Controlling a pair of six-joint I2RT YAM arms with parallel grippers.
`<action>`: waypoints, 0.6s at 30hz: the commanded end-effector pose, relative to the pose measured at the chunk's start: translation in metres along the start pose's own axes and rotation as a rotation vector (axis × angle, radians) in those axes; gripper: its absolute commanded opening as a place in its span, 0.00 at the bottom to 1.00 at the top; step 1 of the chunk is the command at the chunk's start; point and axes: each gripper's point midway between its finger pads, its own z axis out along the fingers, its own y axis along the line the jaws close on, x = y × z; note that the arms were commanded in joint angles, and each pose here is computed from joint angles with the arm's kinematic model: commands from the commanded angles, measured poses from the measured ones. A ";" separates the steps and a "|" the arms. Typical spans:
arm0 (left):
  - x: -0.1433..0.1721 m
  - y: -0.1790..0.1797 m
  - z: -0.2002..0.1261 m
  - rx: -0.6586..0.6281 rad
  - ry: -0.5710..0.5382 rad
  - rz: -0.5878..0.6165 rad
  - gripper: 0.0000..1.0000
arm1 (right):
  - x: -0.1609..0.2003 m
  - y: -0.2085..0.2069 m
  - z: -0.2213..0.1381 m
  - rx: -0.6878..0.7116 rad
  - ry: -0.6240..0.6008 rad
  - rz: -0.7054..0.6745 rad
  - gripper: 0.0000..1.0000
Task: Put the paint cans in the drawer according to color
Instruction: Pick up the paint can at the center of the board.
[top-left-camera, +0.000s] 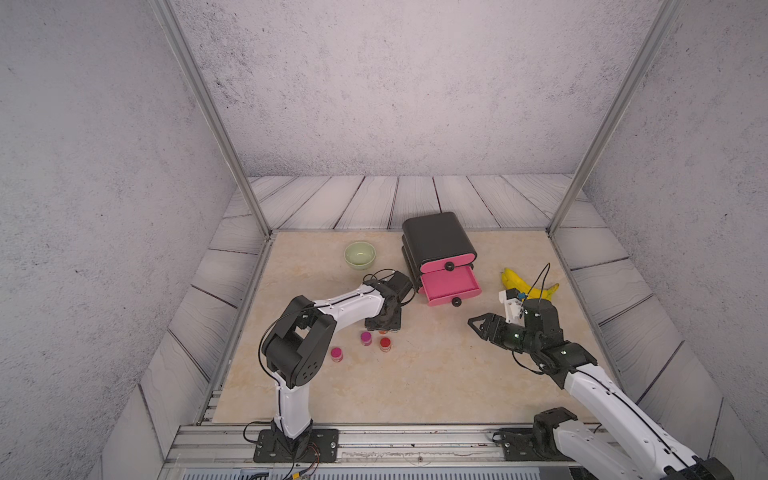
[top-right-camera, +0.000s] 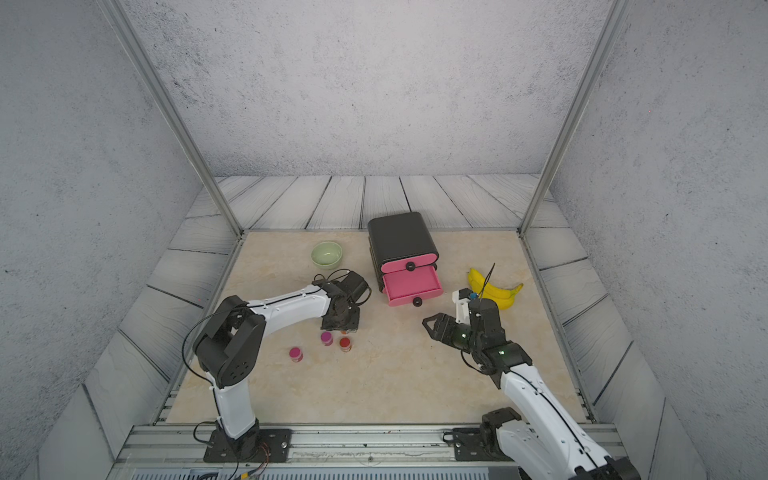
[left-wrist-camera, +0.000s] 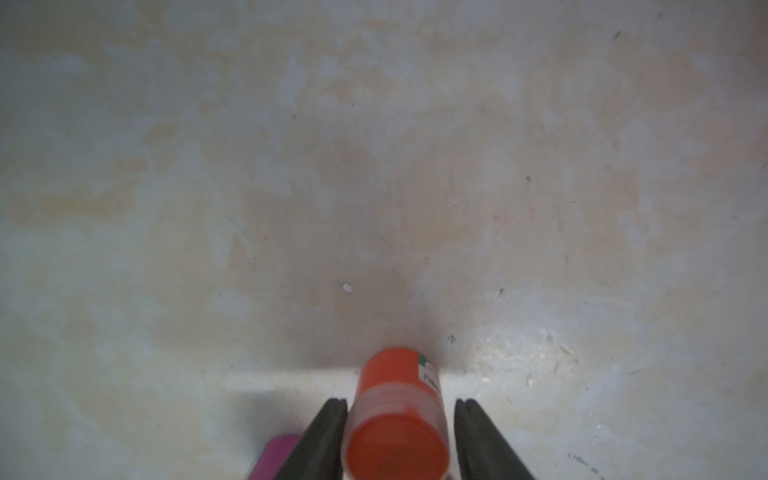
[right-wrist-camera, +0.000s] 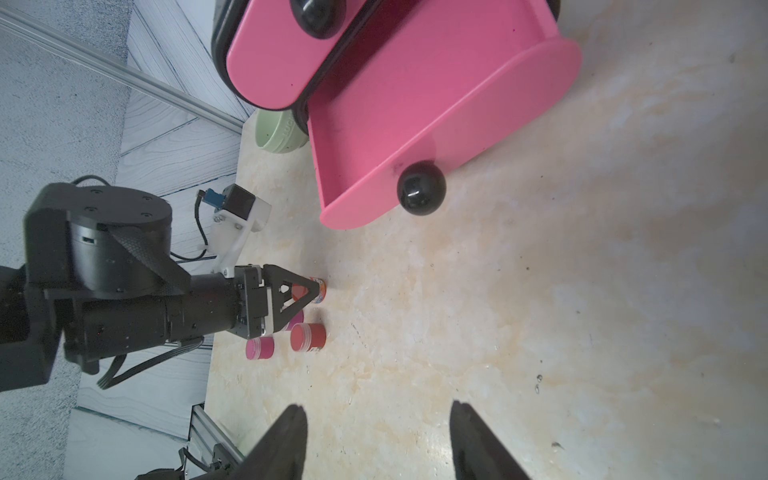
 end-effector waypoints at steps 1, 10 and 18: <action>0.003 0.004 0.008 -0.009 0.026 0.003 0.45 | -0.008 0.008 -0.006 -0.005 -0.026 -0.029 0.59; 0.005 0.005 0.012 -0.008 0.047 0.012 0.45 | -0.007 0.007 -0.010 0.002 -0.038 -0.025 0.59; -0.003 -0.006 -0.014 0.064 0.018 0.007 0.31 | -0.007 0.007 -0.015 0.010 -0.048 -0.038 0.59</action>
